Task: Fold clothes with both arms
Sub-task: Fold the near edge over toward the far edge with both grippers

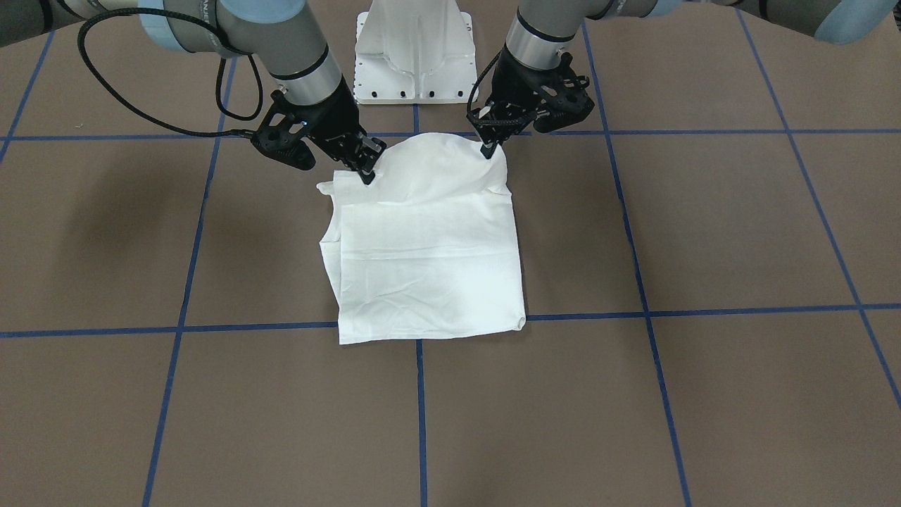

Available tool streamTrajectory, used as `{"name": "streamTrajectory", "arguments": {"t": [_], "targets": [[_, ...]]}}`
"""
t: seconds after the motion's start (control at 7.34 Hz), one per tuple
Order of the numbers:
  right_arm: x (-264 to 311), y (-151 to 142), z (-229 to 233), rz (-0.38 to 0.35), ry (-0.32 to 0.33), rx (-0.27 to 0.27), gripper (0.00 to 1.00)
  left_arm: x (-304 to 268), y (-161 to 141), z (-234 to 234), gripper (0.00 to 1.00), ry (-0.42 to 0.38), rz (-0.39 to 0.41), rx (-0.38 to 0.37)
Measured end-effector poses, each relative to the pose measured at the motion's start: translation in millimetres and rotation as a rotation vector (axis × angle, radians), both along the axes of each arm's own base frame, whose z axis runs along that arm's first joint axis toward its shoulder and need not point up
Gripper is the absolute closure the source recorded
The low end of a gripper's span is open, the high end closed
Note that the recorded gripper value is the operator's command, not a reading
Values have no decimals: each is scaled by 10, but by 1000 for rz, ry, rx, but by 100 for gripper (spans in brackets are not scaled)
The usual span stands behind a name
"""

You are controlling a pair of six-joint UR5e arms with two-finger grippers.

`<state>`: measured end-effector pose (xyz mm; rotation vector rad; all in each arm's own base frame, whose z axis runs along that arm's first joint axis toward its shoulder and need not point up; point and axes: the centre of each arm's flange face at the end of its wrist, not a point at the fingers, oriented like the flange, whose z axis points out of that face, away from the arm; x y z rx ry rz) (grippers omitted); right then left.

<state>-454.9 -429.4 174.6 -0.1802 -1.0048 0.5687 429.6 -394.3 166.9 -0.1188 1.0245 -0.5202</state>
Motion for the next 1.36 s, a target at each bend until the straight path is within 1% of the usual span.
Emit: {"name": "streamTrajectory", "arguments": {"t": [0.27,0.55,0.82,1.09,1.36], "targets": [[-50,-421,-23,34,28,-8,100,-68,-343,78,100,-14,-31,30],[-210,-722,12,53,23,-3,100,58,-620,237,100,-10,-36,37],[-330,-861,157,59,21,-4,100,219,-935,360,100,-23,-51,17],[-393,-915,293,56,37,-26,100,310,-1212,579,100,-44,-71,-1],[-448,-950,399,53,54,-45,100,345,-1367,660,100,-51,-84,-6]]}}
